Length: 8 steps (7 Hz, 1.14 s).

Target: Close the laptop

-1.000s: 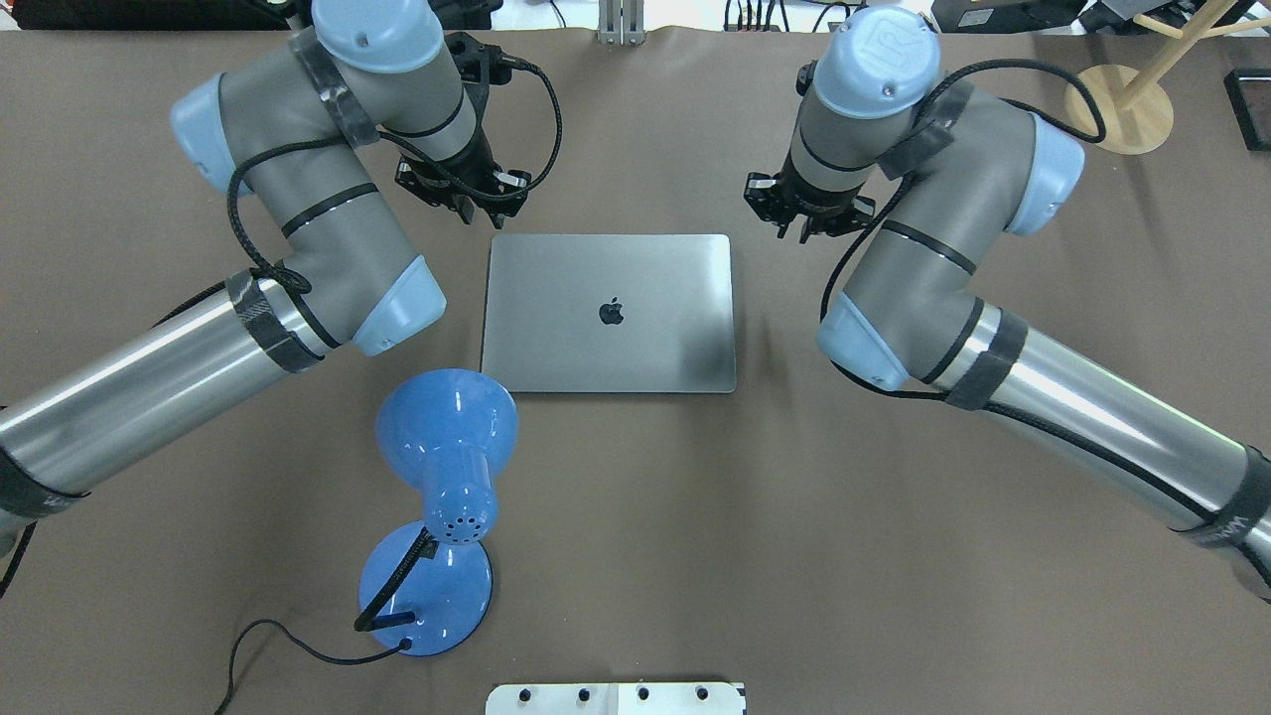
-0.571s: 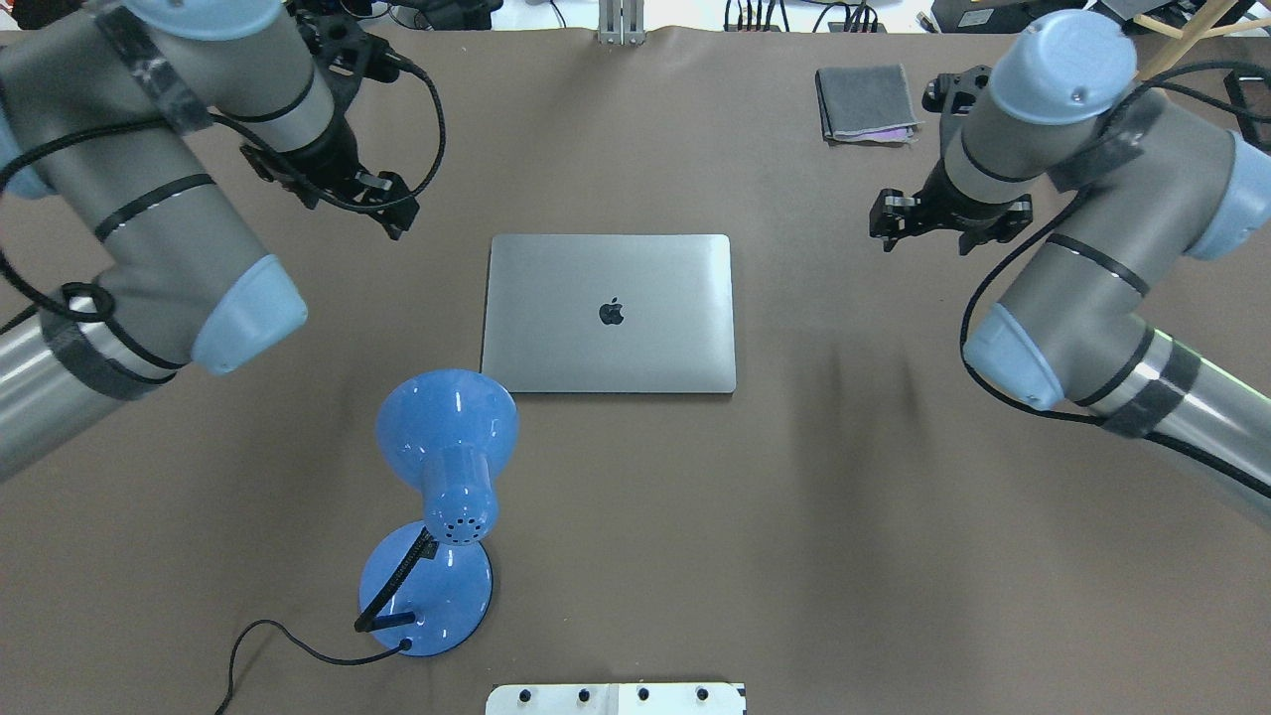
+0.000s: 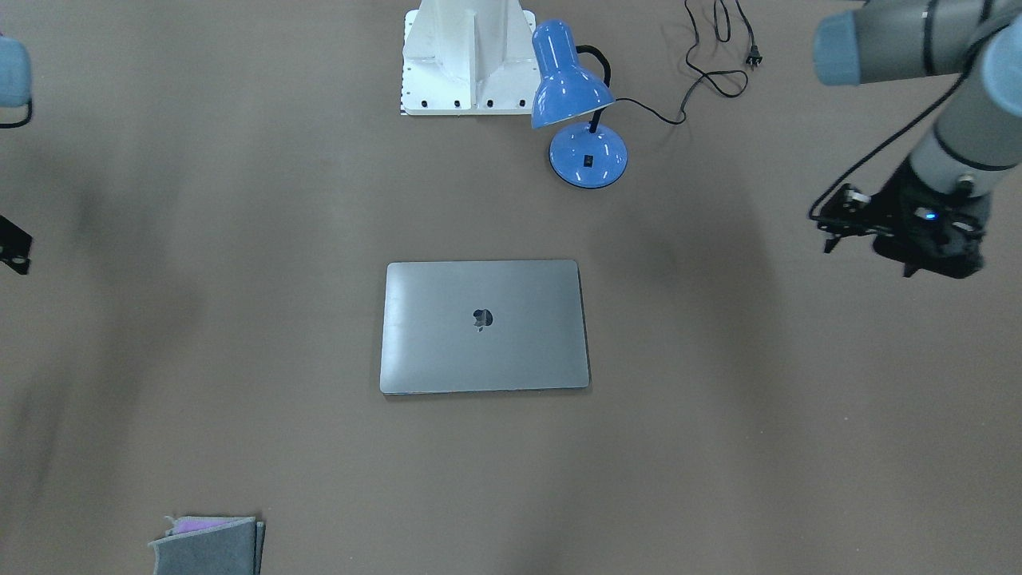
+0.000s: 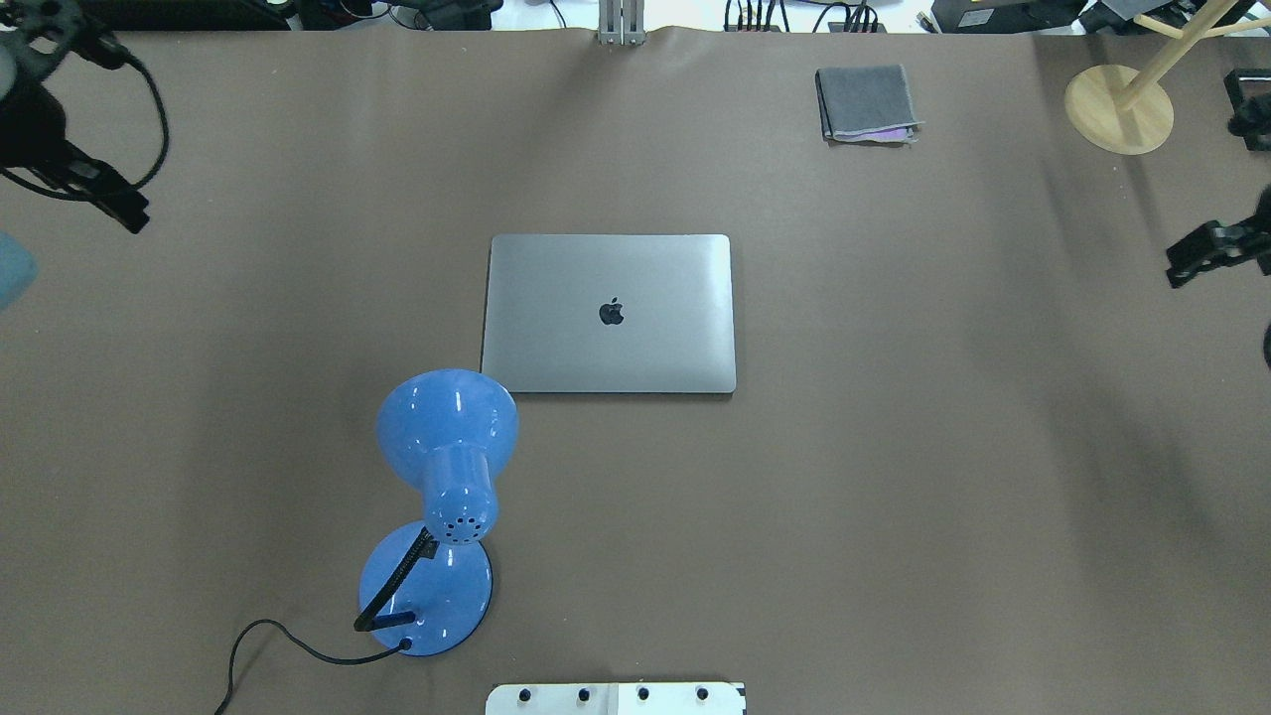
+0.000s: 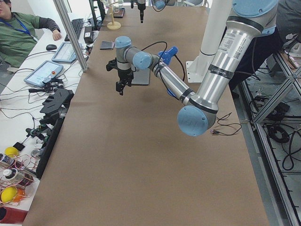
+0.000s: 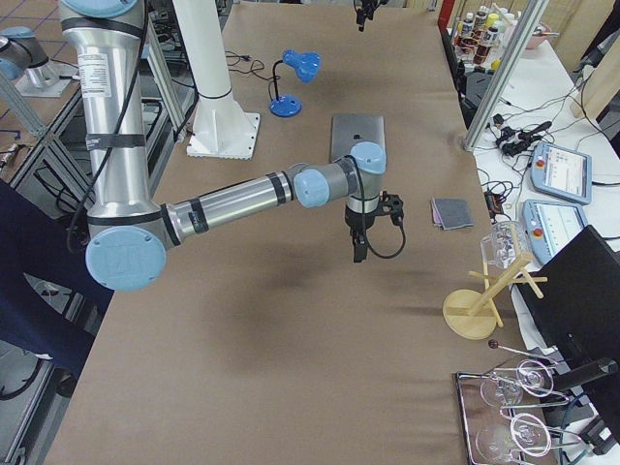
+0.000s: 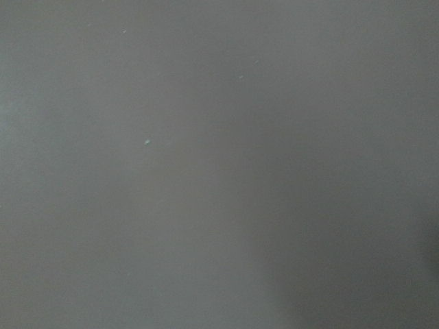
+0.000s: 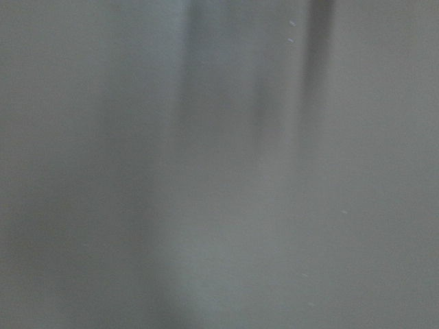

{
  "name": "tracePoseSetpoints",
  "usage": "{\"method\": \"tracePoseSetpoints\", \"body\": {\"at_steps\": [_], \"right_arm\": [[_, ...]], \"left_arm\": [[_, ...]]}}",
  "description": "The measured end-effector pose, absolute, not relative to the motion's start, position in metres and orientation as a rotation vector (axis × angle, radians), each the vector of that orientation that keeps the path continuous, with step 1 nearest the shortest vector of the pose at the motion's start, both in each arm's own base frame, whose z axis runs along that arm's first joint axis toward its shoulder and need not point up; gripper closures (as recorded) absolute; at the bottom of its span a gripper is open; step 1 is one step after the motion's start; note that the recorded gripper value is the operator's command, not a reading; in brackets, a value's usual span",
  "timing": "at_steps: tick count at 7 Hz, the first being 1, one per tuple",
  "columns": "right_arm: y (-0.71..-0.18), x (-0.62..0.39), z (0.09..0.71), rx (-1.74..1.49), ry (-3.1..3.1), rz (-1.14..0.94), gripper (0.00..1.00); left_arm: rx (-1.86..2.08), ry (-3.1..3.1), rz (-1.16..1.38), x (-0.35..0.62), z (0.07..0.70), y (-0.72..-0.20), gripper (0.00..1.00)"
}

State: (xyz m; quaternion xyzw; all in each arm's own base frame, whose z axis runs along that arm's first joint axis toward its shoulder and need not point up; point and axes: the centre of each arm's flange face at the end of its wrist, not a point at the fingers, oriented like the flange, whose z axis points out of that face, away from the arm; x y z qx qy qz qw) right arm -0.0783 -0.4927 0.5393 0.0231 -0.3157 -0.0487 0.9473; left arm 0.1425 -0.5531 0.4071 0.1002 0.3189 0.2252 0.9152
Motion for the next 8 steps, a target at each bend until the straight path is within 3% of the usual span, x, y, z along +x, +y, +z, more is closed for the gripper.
{"method": "tracePoseSetpoints", "body": {"at_steps": [2, 4, 8], "right_arm": [[-0.434, 0.026, 0.612, 0.045, -0.616, -0.154, 0.00], [-0.379, 0.078, 0.655, 0.033, -0.595, -0.186, 0.00], [-0.347, 0.089, 0.676, 0.002, -0.587, -0.176, 0.00]], "left_arm": [[0.141, 0.645, 0.436, 0.054, 0.497, -0.523, 0.02], [0.083, 0.639, 0.329, -0.001, 0.543, -0.505, 0.02], [0.001, 0.686, 0.213, -0.040, 0.598, -0.469, 0.02]]}}
